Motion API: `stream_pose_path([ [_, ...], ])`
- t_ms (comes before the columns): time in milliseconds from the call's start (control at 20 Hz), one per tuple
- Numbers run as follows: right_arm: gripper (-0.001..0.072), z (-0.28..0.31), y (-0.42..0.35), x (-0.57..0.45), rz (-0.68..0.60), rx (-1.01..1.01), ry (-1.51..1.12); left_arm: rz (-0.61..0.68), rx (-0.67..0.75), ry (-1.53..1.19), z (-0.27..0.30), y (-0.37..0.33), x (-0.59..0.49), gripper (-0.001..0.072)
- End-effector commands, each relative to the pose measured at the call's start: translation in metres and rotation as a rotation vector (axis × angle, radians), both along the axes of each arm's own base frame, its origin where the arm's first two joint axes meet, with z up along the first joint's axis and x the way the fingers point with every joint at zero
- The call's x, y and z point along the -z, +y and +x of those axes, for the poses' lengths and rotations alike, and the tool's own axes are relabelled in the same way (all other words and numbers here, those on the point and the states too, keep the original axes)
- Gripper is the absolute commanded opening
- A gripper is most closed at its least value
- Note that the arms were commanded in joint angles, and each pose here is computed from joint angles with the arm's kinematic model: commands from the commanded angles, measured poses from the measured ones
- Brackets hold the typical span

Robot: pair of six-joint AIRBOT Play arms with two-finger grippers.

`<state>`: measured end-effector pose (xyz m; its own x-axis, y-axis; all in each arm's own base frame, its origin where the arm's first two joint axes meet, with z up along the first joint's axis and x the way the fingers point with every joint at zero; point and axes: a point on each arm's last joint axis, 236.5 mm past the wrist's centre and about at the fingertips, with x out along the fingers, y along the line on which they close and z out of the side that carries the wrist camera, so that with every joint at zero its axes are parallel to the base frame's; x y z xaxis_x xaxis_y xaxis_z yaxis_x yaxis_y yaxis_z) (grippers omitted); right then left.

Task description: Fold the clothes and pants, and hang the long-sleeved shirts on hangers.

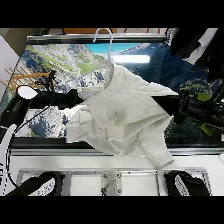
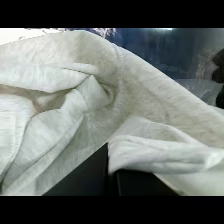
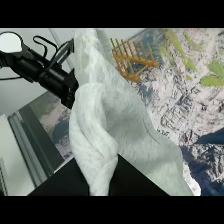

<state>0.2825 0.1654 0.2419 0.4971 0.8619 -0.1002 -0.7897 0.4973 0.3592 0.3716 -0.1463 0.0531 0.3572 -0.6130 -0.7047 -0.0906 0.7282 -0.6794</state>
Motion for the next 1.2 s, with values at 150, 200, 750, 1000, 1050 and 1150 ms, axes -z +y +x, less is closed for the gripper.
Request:
stream_pose_path([
  [150,0.0016,0.001,-0.005,0.023,-0.1,0.01,0.026,0.032,-0.062,-0.043,0.005,0.041,-0.011,0.0021],
  [200,0.0016,0.001,-0.005,0.023,-0.1,0.009,0.026,0.034,-0.078,-0.047,0.006,0.047,-0.013,0.0021],
  [750,0.0016,-0.001,0.002,-0.029,0.081,-0.012,-0.1,0.035,-0.018,-0.042,-0.001,0.036,-0.011,0.0021],
  [1000,0.0017,-0.009,0.006,-0.022,0.053,-0.05,-0.095,0.038,-0.03,-0.105,0.016,0.031,-0.026,0.0021],
  [1050,0.0017,-0.012,0.008,-0.014,0.022,-0.065,-0.086,0.043,-0.031,-0.133,0.022,0.036,-0.04,0.0021],
  [1150,0.0016,-0.019,0.01,0.002,-0.041,-0.1,-0.063,0.05,-0.02,-0.196,0.029,0.046,-0.079,0.0021],
])
